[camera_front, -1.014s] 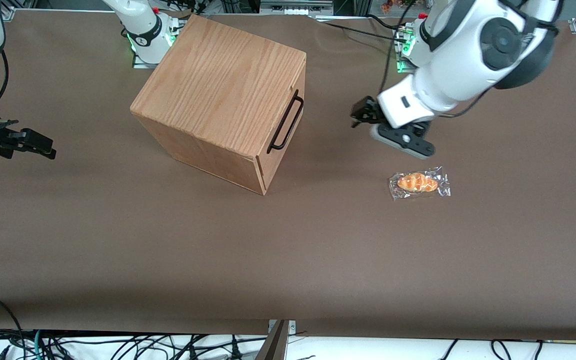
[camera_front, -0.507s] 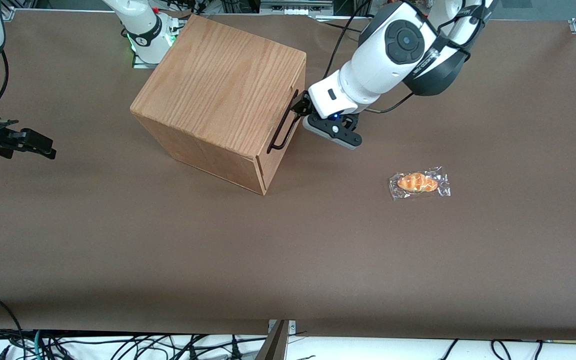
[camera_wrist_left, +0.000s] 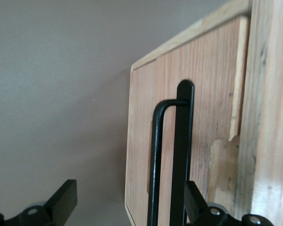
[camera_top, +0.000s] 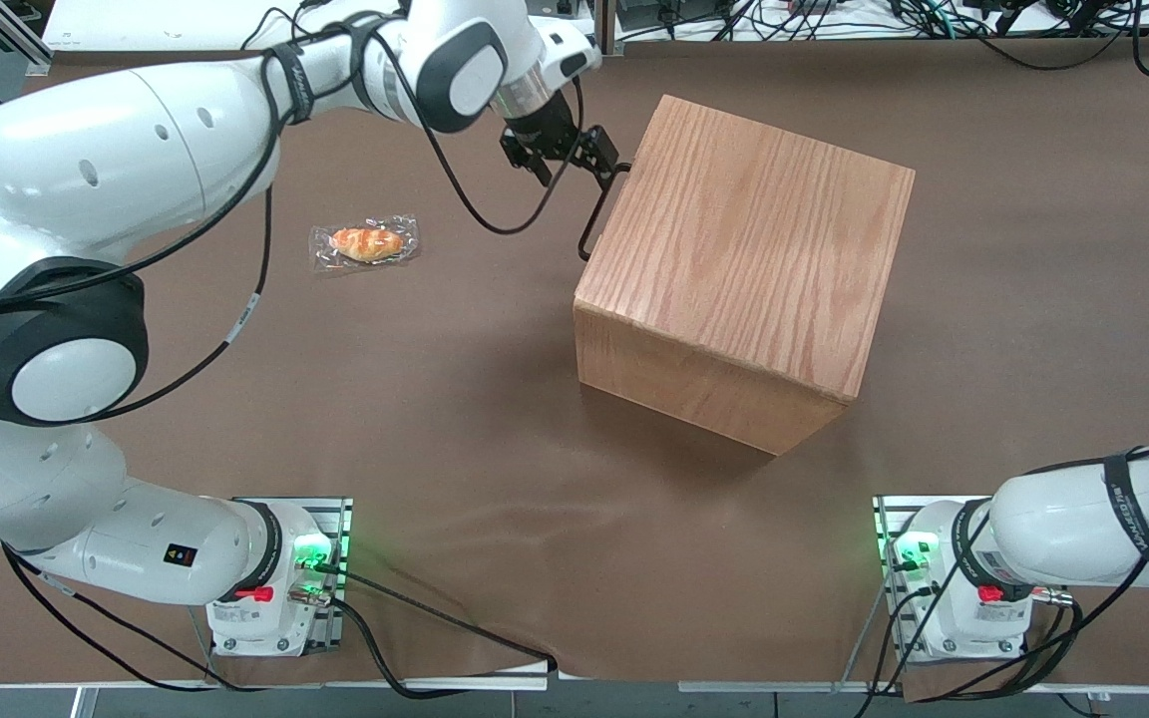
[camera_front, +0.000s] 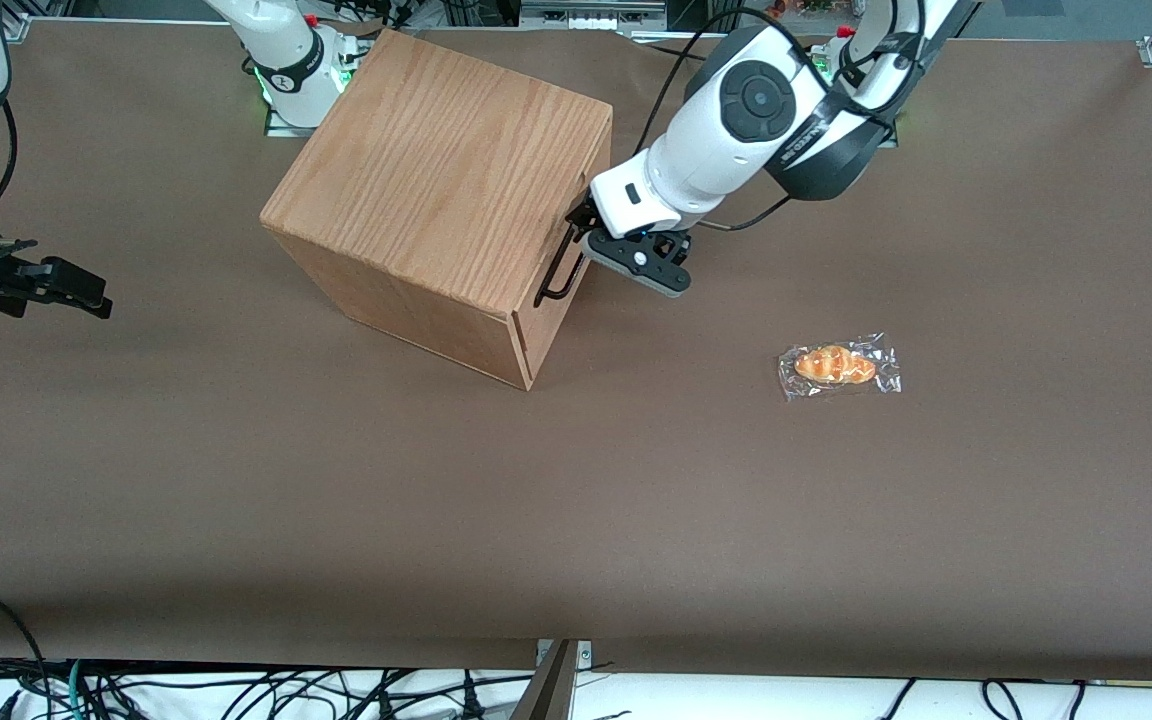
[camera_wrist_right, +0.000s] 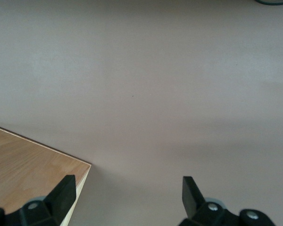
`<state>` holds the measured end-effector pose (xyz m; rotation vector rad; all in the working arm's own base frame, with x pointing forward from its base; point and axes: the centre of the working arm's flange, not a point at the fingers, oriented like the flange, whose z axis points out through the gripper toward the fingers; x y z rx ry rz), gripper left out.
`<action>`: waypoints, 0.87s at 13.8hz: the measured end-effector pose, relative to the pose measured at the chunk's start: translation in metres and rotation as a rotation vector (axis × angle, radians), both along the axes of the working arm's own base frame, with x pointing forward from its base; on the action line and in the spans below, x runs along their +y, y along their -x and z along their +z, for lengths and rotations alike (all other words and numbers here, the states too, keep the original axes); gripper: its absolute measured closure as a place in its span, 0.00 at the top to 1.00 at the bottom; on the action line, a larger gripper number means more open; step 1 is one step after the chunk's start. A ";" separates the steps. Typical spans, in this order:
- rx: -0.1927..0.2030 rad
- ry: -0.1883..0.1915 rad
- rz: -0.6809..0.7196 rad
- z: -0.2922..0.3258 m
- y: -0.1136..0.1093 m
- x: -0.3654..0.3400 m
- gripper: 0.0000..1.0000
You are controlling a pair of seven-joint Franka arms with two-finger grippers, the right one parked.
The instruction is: Open top drawer with left arm
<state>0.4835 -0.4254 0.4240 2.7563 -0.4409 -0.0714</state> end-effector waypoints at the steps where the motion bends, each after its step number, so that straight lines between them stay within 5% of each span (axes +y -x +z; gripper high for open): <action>1: 0.002 -0.002 -0.003 -0.006 0.003 -0.002 1.00; 12: -0.041 -0.059 -0.038 -0.047 0.017 -0.001 1.00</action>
